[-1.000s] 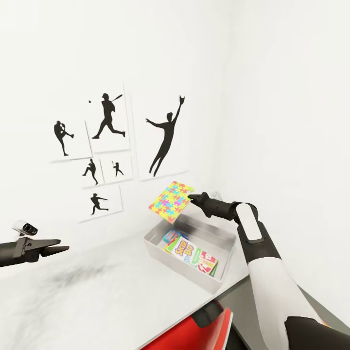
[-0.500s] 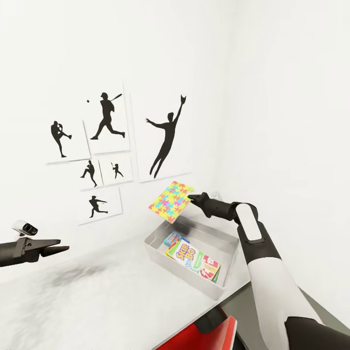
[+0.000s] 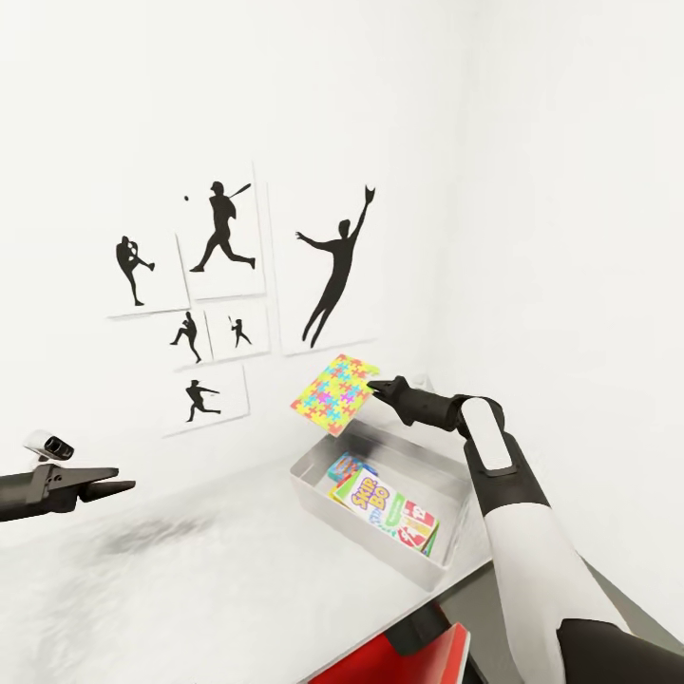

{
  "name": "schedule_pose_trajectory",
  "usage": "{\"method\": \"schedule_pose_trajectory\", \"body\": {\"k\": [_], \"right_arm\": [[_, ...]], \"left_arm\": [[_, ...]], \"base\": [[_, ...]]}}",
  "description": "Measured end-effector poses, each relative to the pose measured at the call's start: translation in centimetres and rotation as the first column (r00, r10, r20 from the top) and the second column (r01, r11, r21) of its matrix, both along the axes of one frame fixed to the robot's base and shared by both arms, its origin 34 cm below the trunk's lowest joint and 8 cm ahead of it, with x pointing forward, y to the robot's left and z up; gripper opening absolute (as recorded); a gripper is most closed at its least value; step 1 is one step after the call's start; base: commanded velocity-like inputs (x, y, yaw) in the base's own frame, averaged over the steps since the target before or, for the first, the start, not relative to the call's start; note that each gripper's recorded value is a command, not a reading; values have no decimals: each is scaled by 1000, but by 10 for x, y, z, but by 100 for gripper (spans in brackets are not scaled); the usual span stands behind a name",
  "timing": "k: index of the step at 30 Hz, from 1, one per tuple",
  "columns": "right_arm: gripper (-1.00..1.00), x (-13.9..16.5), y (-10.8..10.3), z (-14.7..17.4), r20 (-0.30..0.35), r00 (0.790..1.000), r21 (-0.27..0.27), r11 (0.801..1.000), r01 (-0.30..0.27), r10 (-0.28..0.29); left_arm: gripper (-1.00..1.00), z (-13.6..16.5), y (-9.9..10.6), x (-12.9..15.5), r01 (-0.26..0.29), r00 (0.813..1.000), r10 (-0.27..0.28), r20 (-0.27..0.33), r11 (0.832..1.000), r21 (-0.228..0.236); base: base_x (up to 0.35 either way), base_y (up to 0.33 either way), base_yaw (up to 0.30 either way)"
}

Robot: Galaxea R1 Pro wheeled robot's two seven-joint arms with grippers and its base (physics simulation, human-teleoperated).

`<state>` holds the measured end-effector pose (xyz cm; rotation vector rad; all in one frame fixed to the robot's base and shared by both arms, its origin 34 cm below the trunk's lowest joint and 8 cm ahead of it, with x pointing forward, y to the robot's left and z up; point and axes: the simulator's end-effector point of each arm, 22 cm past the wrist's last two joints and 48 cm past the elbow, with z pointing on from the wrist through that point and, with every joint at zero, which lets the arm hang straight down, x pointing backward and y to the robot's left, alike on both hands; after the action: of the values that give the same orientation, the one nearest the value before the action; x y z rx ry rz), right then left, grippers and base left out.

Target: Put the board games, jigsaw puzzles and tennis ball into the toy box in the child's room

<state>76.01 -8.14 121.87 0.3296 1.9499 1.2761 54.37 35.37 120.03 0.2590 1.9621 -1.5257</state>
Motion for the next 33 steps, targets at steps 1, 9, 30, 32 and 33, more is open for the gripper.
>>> {"method": "schedule_pose_trajectory", "body": {"k": [1, 9, 30, 32, 33], "right_arm": [[-100, 0, 0, 0, 0, 1000, 0, 1000, 0, 0], [-100, 0, 1, 0, 0, 1000, -1, 1000, -1, 1], [-100, 6, -49, -83, -181, 982, -76, 996, 40, -53], [-100, 6, -69, -100, -218, 973, -95, 994, 58, -77], [-100, 5, -83, -110, -238, 967, -106, 992, 69, -93]], "left_arm": [[100, 0, 0, 0, 0, 1000, 0, 0, 1000, 0], [100, 0, 0, 0, 1, 1000, -1, 0, 1000, -1], [100, 0, -1, 0, 1, 1000, -1, 0, 1000, -1], [100, 0, -1, 0, 1, 1000, -1, 0, 1000, -1], [100, 0, 0, 0, 1, 1000, -1, 0, 1000, -1]], "base": [[0, -28, 2], [4, -5, 0], [13, 0, 0], [0, 0, 0], [0, 0, 0]]}}
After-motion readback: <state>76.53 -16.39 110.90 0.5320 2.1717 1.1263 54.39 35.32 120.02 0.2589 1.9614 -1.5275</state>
